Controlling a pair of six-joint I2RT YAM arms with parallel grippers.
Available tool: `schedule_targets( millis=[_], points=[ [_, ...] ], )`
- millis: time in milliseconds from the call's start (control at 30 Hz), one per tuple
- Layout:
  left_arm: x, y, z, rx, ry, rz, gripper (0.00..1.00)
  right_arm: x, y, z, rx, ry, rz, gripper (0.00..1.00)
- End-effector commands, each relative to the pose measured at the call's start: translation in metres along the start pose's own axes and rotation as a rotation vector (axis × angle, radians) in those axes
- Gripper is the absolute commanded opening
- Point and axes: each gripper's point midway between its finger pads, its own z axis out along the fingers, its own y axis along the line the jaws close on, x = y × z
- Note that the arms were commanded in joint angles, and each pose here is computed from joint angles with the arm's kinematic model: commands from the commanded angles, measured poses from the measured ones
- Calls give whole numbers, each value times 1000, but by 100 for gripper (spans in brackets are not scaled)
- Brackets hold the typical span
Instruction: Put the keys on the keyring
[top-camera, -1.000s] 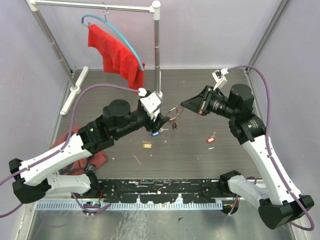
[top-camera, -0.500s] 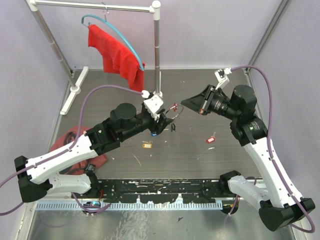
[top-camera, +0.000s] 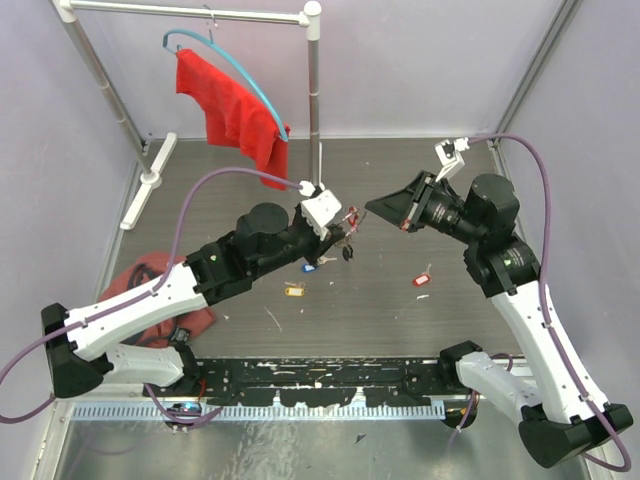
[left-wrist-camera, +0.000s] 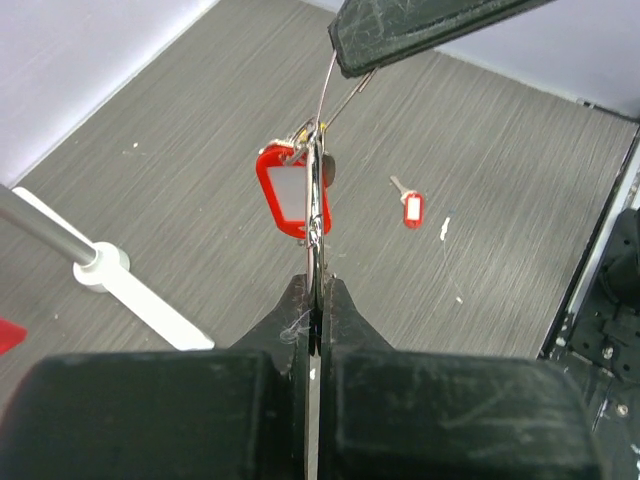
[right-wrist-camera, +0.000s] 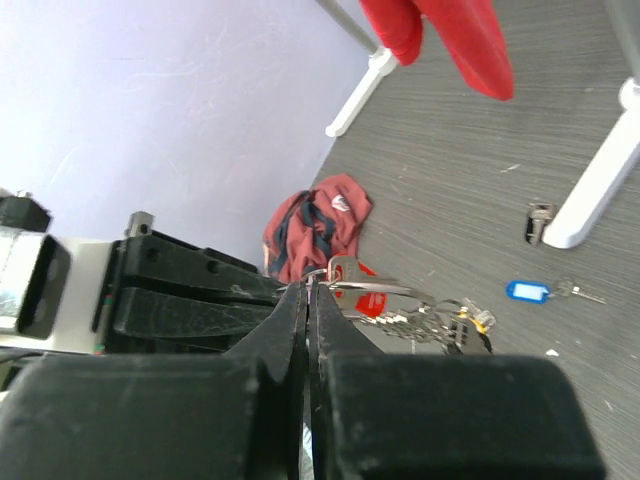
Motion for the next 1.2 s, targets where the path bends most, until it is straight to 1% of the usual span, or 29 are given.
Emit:
schedule_targets(
  millis=[0, 33, 100, 133, 200, 300, 367, 467, 633, 767, 833, 967, 1067, 1167],
  points=[
    [-18, 5, -9, -14, 11, 37, 0, -17, -3, -11, 76, -88, -79, 1],
    [-17, 5, -11, -14, 27, 43, 0, -18, -11, -12, 118, -99, -90, 2],
    [-18, 5, -16, -8, 44, 47, 0, -19, -22, -15, 180, -103, -100, 21],
    [-19, 5, -19, -3, 47, 45, 0, -19, -27, -16, 207, -103, -106, 28],
    [-18, 4, -23, 1, 61, 43, 0, -20, -36, -19, 260, -108, -124, 36],
    [-19, 4, -27, 2, 77, 40, 0, -28, -47, -29, 346, -148, -159, 42],
    [-20, 5, -30, 0, 83, 39, 0, -31, -50, -34, 375, -160, -195, 45],
    [-24, 7, -33, -9, 76, 30, 0, -28, -43, -33, 321, -143, -261, 49],
    [-36, 9, -38, -17, 56, 15, 0, -13, -22, -28, 165, -59, -384, 51],
    [-43, 2, -43, 38, 56, 42, 0, 3, 2, -28, -17, 16, -524, 51],
    [-45, -4, -46, 80, 65, 57, 0, 8, 13, -29, -94, 28, -589, 51],
    [-54, -14, -50, 144, 63, 57, 0, 5, 19, -30, -138, -15, -659, 55],
    [-62, -15, -51, 144, 34, 37, 0, 2, 26, -31, -163, -54, -650, 56],
    [-65, -20, -54, 179, 19, 46, 0, 0, 28, -35, -161, -94, -655, 55]
  ],
)
